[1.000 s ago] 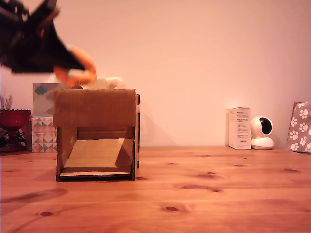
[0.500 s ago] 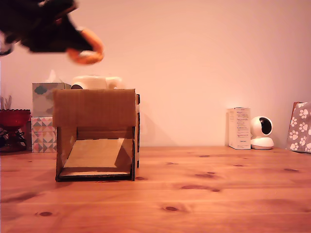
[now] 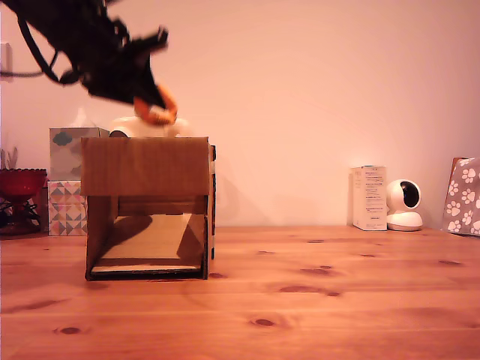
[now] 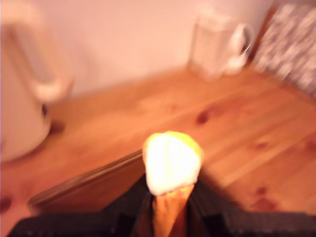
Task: Drop the footbag into the cardboard dice tower
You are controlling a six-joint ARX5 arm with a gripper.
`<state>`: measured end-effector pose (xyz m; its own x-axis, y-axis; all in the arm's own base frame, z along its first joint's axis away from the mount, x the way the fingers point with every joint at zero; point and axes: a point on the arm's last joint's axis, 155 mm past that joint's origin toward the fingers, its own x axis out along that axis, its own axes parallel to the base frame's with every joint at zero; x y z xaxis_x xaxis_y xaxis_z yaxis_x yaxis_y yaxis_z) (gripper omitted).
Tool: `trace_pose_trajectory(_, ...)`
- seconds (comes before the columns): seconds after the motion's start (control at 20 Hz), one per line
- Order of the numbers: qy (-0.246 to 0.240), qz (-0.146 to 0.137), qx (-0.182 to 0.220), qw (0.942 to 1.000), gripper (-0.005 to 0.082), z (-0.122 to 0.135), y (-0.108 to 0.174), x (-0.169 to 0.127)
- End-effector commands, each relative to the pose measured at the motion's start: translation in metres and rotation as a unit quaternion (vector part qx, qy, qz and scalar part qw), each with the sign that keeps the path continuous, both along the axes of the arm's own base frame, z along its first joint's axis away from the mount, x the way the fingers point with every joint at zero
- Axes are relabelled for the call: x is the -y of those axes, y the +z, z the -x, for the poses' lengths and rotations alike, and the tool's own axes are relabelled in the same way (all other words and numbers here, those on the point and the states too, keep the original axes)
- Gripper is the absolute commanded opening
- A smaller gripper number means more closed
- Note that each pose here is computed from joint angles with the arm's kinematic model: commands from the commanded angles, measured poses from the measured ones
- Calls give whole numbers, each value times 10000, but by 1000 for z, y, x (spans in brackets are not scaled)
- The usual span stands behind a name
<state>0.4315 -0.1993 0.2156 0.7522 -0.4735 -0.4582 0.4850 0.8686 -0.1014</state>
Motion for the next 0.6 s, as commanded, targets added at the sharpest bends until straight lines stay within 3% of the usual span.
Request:
trace_pose_trajectory(0.0, 4, -3, 73, 10000, 9, -5, 7, 0)
trace_pose_trajectory(0.1, 7, -40, 149, 9999, 18, -7, 9, -3)
trace_pose_trajectory(0.15, -8, -81, 222, 9997, 104, -9, 11, -4)
trace_pose_trajectory(0.3, 16, -64, 272, 9996, 712, -10, 14, -6)
trace_pose_trajectory(0.35, 18, -73, 243, 9997, 802, -10, 14, -6)
trace_pose_trajectory(0.55, 12, -82, 218, 9997, 782, -9, 20, -6)
